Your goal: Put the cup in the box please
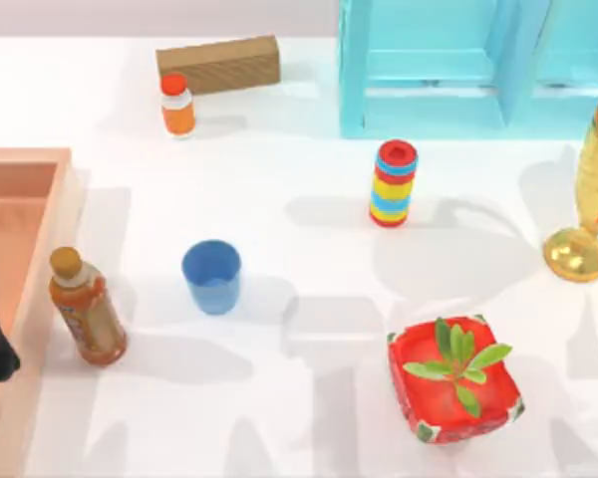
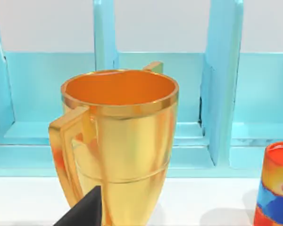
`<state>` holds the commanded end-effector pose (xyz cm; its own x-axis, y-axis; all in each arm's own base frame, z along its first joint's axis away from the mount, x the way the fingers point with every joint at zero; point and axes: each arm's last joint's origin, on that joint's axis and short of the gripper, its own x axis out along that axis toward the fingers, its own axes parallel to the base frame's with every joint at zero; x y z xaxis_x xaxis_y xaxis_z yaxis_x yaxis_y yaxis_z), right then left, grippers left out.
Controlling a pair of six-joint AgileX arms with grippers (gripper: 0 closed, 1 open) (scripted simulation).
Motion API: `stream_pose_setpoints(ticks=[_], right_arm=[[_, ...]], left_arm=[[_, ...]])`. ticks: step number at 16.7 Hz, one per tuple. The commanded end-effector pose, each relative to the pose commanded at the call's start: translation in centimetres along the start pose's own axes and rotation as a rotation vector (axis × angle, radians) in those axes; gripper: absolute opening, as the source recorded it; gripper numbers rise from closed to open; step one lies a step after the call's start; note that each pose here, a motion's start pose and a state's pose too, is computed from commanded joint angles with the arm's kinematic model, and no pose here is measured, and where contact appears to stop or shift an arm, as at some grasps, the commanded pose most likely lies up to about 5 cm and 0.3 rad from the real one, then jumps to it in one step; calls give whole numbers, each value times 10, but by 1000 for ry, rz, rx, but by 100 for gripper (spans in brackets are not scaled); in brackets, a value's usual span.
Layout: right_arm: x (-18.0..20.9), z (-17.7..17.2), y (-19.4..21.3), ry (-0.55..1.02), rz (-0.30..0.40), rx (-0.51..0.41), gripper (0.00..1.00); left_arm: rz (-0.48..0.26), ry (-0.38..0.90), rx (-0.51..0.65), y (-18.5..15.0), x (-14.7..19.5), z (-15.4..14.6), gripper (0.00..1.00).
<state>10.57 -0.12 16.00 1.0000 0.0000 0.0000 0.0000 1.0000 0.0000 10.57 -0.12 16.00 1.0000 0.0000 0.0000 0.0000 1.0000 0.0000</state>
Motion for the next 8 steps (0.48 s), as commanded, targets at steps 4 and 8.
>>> stream_pose_setpoints(ticks=[4,8], right_arm=[[0,0,0,0,0,0,100],[0,0,0,0,0,0,100]], left_arm=[[-10,43,3,-1,1,-1,100],[-70,271,14,-8,7,3,100]])
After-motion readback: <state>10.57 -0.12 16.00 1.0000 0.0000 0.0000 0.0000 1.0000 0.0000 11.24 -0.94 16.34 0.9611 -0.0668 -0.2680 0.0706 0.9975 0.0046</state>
